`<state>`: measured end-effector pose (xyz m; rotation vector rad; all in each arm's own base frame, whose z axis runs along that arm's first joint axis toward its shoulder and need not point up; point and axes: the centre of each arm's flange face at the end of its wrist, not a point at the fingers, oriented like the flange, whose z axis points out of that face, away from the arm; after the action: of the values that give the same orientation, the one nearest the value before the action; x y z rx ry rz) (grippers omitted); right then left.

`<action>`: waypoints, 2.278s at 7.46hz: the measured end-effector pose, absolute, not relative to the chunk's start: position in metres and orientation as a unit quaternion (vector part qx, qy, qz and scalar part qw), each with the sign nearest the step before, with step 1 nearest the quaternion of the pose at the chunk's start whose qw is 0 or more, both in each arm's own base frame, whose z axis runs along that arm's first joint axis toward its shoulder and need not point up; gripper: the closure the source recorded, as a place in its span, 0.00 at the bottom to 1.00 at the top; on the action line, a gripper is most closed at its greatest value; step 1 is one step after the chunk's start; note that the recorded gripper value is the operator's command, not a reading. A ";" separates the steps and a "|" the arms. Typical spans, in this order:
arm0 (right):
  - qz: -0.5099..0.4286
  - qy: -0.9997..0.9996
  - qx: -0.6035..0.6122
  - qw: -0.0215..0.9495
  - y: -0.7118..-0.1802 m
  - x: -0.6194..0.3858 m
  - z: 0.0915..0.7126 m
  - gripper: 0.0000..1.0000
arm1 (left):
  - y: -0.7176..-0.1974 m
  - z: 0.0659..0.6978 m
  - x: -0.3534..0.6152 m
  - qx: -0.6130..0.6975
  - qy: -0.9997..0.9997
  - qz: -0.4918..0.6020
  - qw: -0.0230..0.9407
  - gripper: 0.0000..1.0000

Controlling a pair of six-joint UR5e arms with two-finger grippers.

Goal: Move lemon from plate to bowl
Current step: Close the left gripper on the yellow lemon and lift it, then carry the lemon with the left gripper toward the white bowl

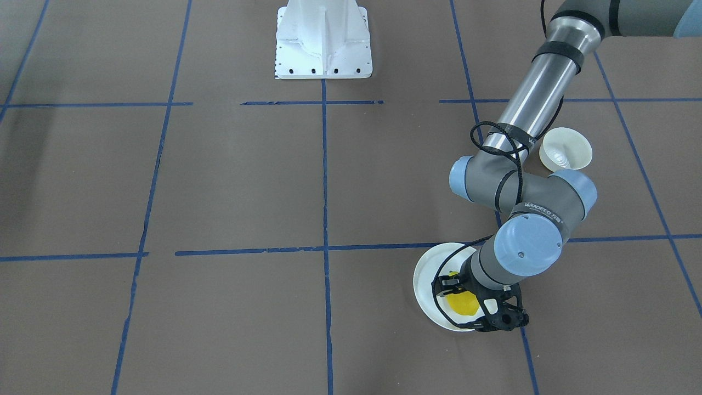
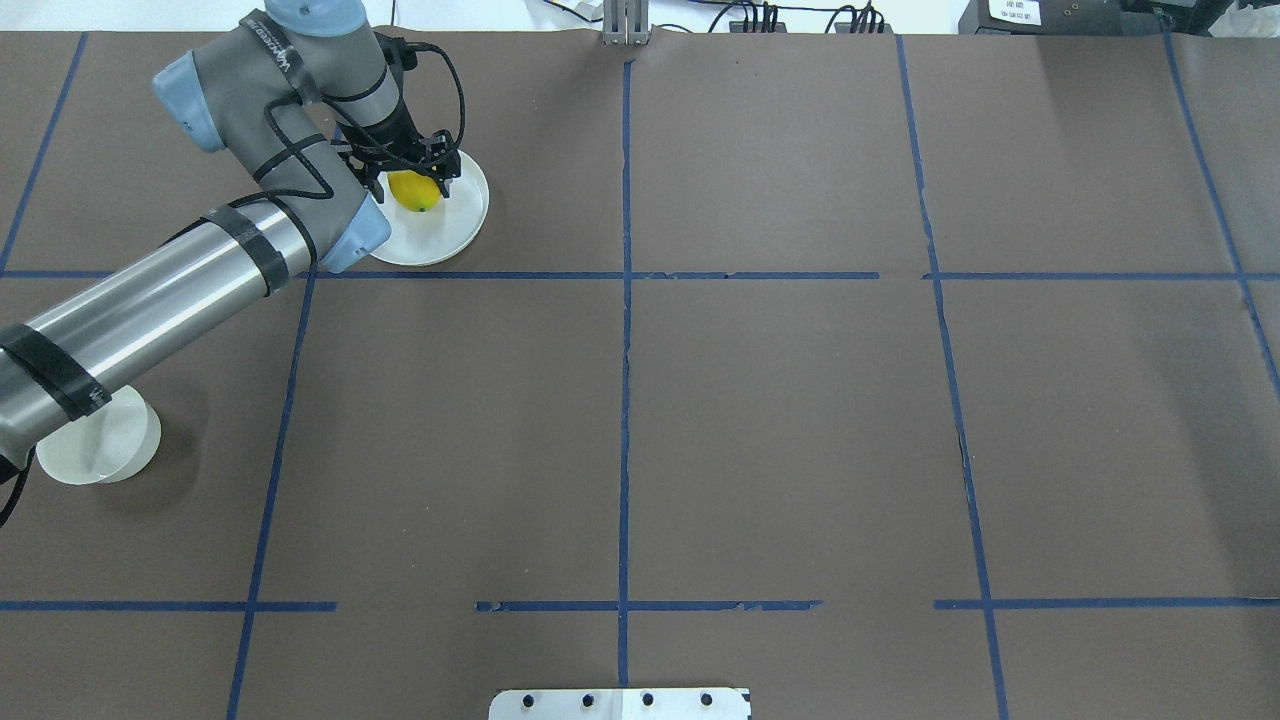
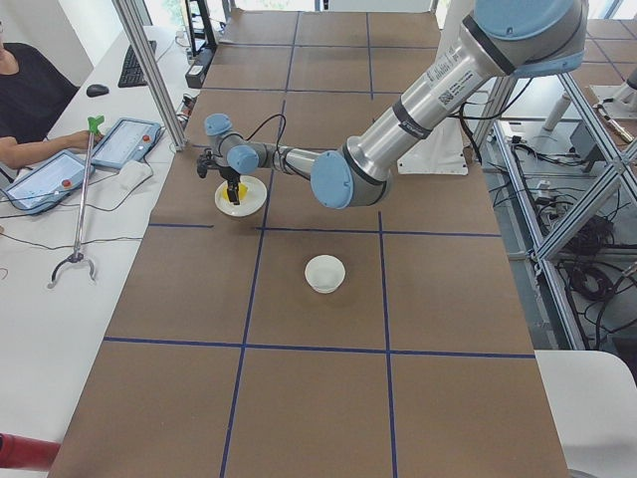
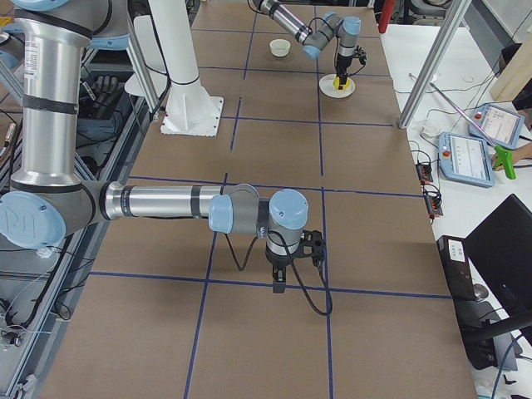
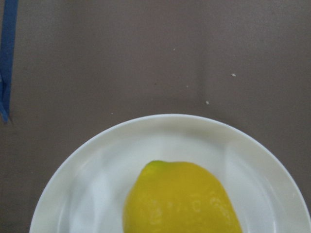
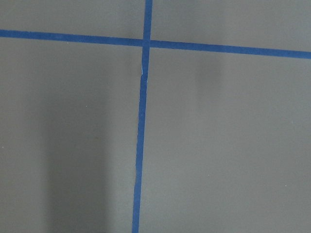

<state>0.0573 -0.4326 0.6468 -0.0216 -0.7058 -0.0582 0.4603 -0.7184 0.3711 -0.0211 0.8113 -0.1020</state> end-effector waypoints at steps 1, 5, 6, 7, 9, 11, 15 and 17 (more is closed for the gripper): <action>-0.028 -0.346 -0.011 0.938 -0.433 0.057 0.647 0.00 | -0.719 0.370 0.460 -0.010 0.397 -0.055 0.916 1.00; -0.029 -0.345 -0.010 0.938 -0.433 0.057 0.646 0.00 | -0.719 0.370 0.417 0.010 0.412 -0.078 0.908 1.00; -0.029 -0.345 -0.010 0.938 -0.433 0.057 0.647 0.00 | -0.704 0.372 0.393 0.014 0.412 -0.081 0.907 1.00; -0.028 -0.345 -0.011 0.938 -0.433 0.057 0.647 0.00 | -0.683 0.373 0.366 0.017 0.409 -0.079 0.909 1.00; -0.028 -0.345 -0.011 0.938 -0.433 0.057 0.647 0.00 | -0.623 0.387 0.312 0.033 0.403 -0.057 0.913 1.00; -0.028 -0.345 -0.011 0.938 -0.433 0.057 0.647 0.00 | -0.543 0.425 0.255 0.042 0.397 -0.051 0.916 1.00; -0.028 -0.345 -0.011 0.938 -0.433 0.057 0.647 0.00 | -0.428 0.525 0.181 0.076 0.384 -0.055 0.919 1.00; -0.028 -0.345 -0.011 0.938 -0.433 0.057 0.647 0.00 | -0.408 0.539 0.195 0.058 0.388 -0.055 0.918 1.00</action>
<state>0.0574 -0.4326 0.6471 -0.0219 -0.7042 -0.0581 0.1952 -0.4080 0.5389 0.1202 0.7971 -0.1124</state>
